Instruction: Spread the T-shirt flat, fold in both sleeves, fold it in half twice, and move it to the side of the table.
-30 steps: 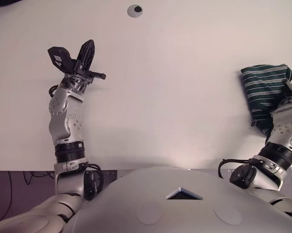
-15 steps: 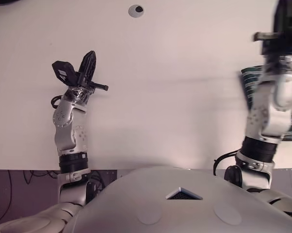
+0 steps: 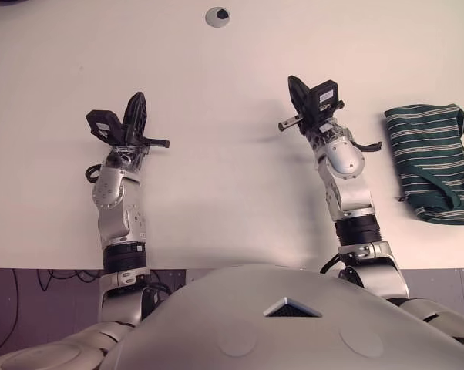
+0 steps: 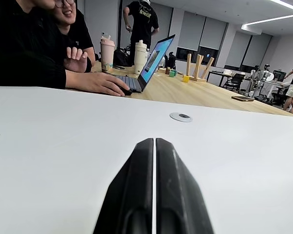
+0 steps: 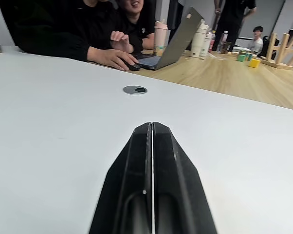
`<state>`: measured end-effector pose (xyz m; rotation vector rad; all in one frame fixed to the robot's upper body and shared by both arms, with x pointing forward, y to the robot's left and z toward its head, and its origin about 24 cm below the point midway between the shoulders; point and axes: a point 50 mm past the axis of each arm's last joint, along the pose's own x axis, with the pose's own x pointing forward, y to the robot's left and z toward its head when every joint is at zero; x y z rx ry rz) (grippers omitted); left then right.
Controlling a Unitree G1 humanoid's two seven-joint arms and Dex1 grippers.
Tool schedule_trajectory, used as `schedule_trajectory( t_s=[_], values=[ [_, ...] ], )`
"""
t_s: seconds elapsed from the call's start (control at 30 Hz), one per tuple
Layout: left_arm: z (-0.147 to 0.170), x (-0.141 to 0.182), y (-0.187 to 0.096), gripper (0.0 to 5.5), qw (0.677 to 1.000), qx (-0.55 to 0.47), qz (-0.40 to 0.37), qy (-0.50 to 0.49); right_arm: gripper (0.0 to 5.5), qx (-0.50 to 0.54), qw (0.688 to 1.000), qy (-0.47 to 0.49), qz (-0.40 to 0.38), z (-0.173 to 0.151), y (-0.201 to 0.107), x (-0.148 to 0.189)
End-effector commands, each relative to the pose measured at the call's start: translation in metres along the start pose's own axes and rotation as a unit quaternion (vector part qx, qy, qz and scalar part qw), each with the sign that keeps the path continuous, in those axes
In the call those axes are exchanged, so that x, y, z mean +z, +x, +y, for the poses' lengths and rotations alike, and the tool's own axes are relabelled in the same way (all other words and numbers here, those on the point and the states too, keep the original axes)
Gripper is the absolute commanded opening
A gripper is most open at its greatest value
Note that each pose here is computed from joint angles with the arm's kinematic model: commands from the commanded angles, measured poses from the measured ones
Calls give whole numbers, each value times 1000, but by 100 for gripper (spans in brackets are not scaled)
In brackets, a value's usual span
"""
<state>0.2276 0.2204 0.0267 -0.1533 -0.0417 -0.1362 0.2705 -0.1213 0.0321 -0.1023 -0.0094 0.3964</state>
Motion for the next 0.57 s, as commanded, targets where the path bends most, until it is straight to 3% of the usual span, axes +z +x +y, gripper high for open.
schedule_trajectory(
  t_s=[0.03,0.57],
  values=[
    [2,0,0,4,1000,1,-2,11,0,-14,1000,-6,17,-5,-6,-6],
    [0,3,15,4,999,-13,-6,30,0,-62,997,-38,-18,-18,-16,5]
  ],
)
